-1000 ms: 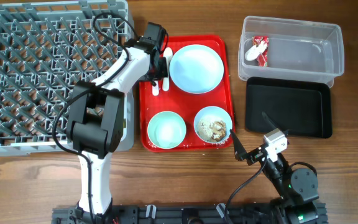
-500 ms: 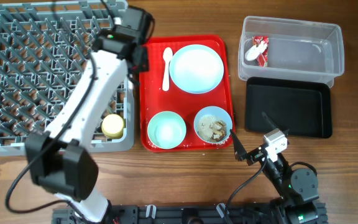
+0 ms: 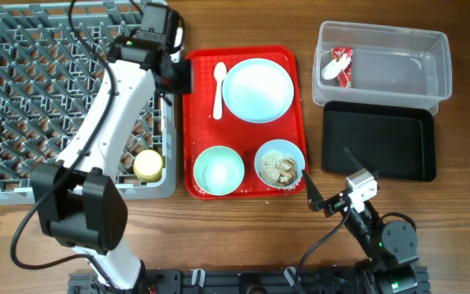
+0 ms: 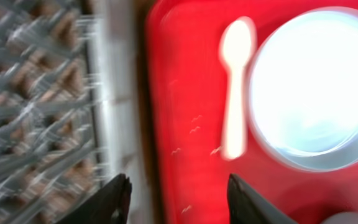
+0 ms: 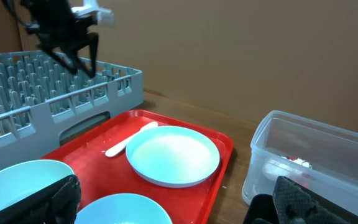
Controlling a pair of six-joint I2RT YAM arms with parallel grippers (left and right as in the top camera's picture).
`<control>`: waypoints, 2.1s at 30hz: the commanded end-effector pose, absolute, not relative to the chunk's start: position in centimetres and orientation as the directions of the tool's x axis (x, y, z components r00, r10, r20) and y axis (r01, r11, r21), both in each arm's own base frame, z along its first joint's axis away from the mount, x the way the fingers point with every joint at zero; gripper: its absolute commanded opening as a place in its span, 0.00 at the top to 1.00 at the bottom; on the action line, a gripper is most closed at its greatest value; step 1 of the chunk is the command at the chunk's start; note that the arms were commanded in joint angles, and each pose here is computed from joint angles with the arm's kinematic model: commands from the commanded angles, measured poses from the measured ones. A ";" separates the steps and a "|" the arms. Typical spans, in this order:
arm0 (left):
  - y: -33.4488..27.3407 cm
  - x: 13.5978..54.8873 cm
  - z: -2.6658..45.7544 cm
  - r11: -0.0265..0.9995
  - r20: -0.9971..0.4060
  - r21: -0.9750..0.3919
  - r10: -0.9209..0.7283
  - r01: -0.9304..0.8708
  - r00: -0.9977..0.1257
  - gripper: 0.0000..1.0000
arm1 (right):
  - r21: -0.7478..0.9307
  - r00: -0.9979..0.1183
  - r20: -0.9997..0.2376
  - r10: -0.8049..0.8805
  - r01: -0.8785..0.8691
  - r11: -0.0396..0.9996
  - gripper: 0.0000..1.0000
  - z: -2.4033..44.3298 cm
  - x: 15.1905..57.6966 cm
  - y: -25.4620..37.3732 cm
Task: Sort waste into correct bins and load items into the dishwasher rack
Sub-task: 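Grasp the white spoon on the tray with the left gripper, then place the white spoon into the dish rack with the left gripper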
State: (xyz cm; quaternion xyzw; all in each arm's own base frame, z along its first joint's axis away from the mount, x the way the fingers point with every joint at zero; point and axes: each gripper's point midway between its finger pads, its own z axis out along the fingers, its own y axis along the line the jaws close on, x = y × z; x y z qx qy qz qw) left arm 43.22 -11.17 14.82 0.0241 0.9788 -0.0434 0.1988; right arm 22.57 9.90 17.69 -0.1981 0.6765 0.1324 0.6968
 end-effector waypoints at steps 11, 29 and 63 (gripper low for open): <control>-16.9 46.0 3.2 0.998 -0.318 -0.060 -0.054 -0.037 -0.946 0.70 | -0.109 0.066 -0.994 -0.088 -0.460 0.881 0.00 17.9 22.4 10.0; -19.9 46.1 -1.4 0.996 -0.295 -0.082 0.013 0.039 -0.955 0.71 | -0.109 0.066 -0.994 -0.088 -0.460 0.881 0.00 17.9 22.4 10.0; -7.5 41.8 16.2 0.999 -0.378 0.033 -0.025 -0.040 -0.925 0.11 | -0.109 0.066 -0.994 -0.088 -0.460 0.881 0.00 17.9 22.4 10.0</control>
